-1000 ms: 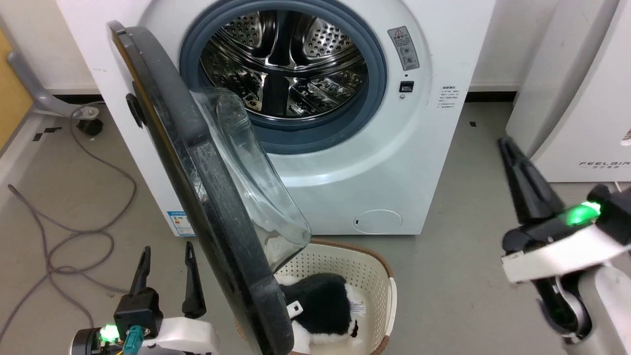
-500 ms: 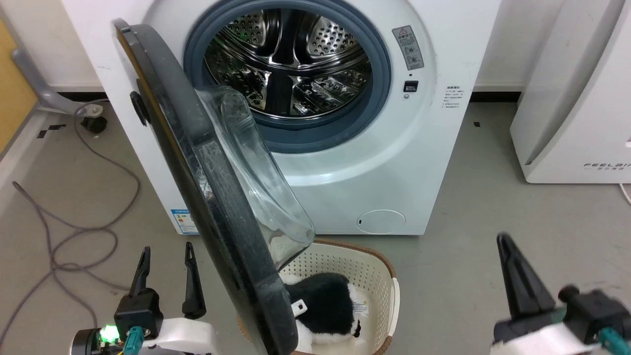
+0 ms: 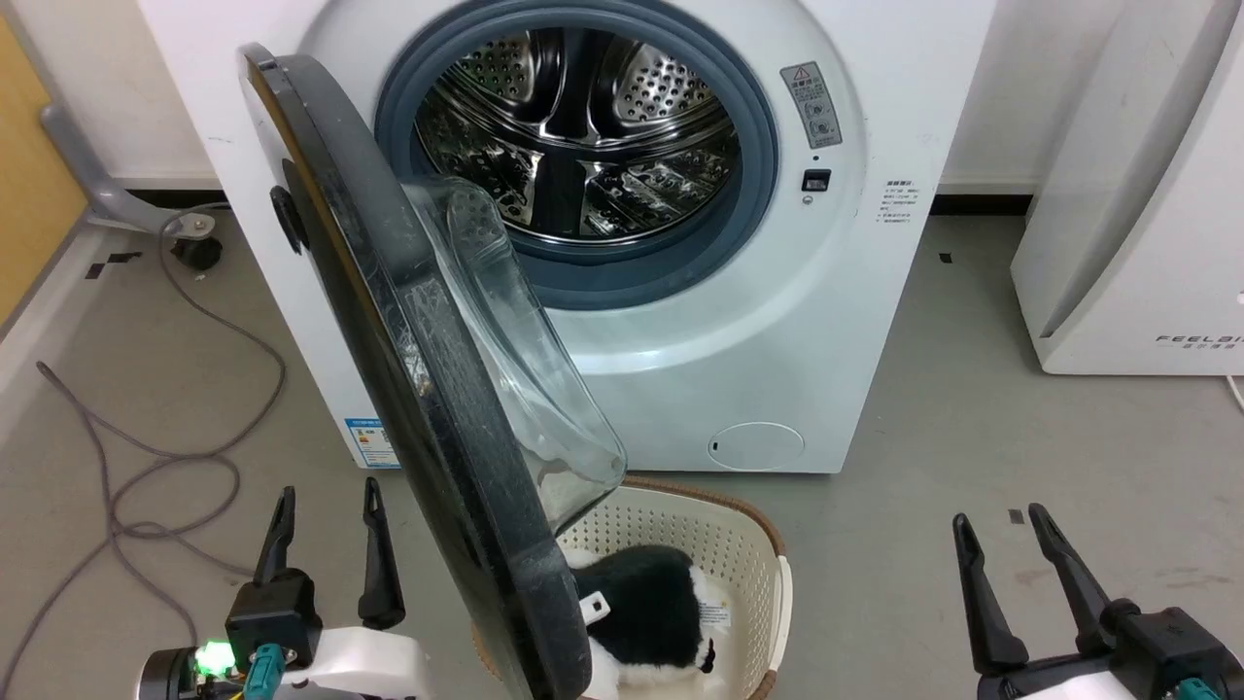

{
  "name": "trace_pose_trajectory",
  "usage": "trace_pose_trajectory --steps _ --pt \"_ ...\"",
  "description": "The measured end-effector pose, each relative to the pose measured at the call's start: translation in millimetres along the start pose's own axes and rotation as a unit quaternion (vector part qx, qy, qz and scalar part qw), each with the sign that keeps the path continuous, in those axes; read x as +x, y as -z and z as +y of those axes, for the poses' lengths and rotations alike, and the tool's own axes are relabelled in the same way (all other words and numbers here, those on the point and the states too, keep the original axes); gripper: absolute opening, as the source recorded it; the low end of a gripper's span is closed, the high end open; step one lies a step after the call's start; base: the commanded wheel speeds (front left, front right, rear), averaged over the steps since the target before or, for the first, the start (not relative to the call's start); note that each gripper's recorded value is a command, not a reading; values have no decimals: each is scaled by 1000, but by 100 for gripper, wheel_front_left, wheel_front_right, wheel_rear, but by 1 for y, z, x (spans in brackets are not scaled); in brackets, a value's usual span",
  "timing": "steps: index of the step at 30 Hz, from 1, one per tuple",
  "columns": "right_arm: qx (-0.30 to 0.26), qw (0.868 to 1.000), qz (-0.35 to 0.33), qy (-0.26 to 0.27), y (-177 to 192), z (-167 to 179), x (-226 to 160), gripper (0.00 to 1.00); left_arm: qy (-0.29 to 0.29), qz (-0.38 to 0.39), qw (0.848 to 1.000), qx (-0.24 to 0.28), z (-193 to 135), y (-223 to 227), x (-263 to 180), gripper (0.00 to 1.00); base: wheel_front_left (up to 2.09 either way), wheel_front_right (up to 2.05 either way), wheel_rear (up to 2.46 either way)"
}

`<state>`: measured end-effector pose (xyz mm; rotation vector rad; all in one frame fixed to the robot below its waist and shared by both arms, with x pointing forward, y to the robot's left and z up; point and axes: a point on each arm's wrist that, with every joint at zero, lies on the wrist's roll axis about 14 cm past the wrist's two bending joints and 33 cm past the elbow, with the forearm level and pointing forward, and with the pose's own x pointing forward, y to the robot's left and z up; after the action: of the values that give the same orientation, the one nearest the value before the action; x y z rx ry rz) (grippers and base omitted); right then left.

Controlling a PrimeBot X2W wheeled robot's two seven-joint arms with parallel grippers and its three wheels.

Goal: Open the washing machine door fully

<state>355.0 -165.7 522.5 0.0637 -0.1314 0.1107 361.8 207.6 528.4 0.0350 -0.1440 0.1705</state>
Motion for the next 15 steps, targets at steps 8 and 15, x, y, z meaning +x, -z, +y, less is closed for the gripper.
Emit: trace_pose_trajectory --steps 8,15 --pt "-1 1000 -3 0 -2 0 1 100 -32 -34 999 13 21 -22 4 0 0 0 0" --pt "5 1000 -8 -8 -5 5 4 100 -32 -179 983 15 25 -115 14 0 0 0 0"
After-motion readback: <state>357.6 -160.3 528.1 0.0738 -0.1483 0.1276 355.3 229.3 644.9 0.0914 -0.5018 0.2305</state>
